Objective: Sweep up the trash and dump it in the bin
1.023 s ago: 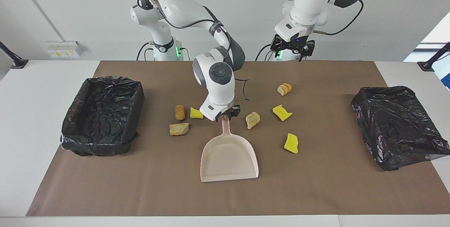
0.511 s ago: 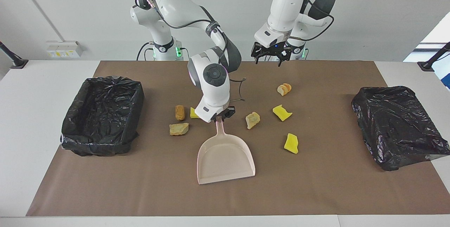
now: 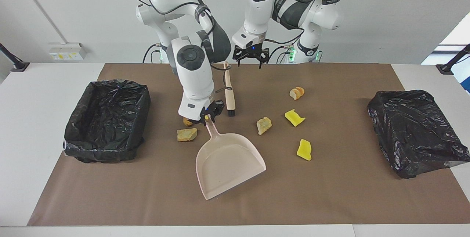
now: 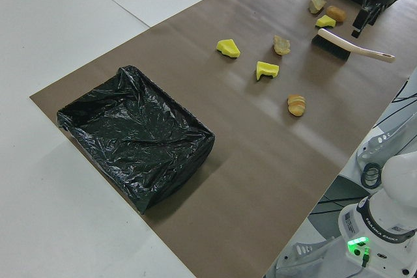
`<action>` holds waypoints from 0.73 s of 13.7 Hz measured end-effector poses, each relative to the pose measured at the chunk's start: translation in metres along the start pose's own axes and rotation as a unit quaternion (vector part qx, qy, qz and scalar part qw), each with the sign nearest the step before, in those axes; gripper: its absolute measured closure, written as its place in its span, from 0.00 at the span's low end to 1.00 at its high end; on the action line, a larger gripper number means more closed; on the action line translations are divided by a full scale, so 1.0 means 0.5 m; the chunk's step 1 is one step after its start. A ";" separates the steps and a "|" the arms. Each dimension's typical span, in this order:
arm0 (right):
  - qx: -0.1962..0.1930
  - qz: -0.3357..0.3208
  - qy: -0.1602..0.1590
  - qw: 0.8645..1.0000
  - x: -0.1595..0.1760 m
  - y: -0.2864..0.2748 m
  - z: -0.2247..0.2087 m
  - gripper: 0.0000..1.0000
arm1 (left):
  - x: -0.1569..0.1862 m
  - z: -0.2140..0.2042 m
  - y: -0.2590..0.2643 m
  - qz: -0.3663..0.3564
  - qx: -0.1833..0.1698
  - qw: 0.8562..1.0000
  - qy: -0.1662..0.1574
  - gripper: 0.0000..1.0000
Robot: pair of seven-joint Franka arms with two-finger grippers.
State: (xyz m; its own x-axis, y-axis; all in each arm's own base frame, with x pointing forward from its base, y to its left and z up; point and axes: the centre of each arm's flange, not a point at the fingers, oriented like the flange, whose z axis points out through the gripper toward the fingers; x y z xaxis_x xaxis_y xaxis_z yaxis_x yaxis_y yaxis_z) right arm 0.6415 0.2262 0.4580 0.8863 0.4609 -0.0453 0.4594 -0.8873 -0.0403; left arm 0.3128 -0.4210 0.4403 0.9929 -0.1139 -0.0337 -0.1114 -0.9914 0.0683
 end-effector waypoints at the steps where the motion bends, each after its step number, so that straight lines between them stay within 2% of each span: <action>1: -0.003 -0.021 -0.003 1.000 -0.016 0.038 -0.017 0.68 | -0.015 0.033 0.034 -0.005 -0.002 1.000 0.002 0.00; 4: -0.015 -0.098 -0.014 0.995 -0.049 0.139 -0.032 0.68 | -0.043 0.119 0.093 0.002 0.002 1.000 0.000 0.00; 6: -0.014 -0.145 -0.025 0.989 -0.056 0.155 -0.012 0.68 | -0.047 0.147 0.104 0.006 0.005 1.000 -0.002 0.07; 8: -0.027 -0.183 -0.040 0.982 -0.059 0.155 0.003 0.68 | -0.058 0.185 0.120 0.015 0.011 1.000 -0.006 0.11; 9: -0.036 -0.196 -0.046 0.979 -0.059 0.157 0.005 0.68 | -0.059 0.198 0.123 0.016 0.013 1.000 -0.007 0.16; 10: -0.039 -0.211 -0.049 0.975 -0.060 0.160 0.005 0.68 | -0.058 0.203 0.124 0.016 0.013 1.000 -0.007 0.16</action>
State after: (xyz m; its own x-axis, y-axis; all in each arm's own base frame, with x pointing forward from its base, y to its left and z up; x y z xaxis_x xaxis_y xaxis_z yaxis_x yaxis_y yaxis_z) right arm 0.6515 0.1416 0.4536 0.6091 0.7813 -0.1361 0.7886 -0.6149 -0.0004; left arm 0.2731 -0.4859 0.3441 0.9882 -0.1459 -0.0458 -0.1439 -0.9886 0.0442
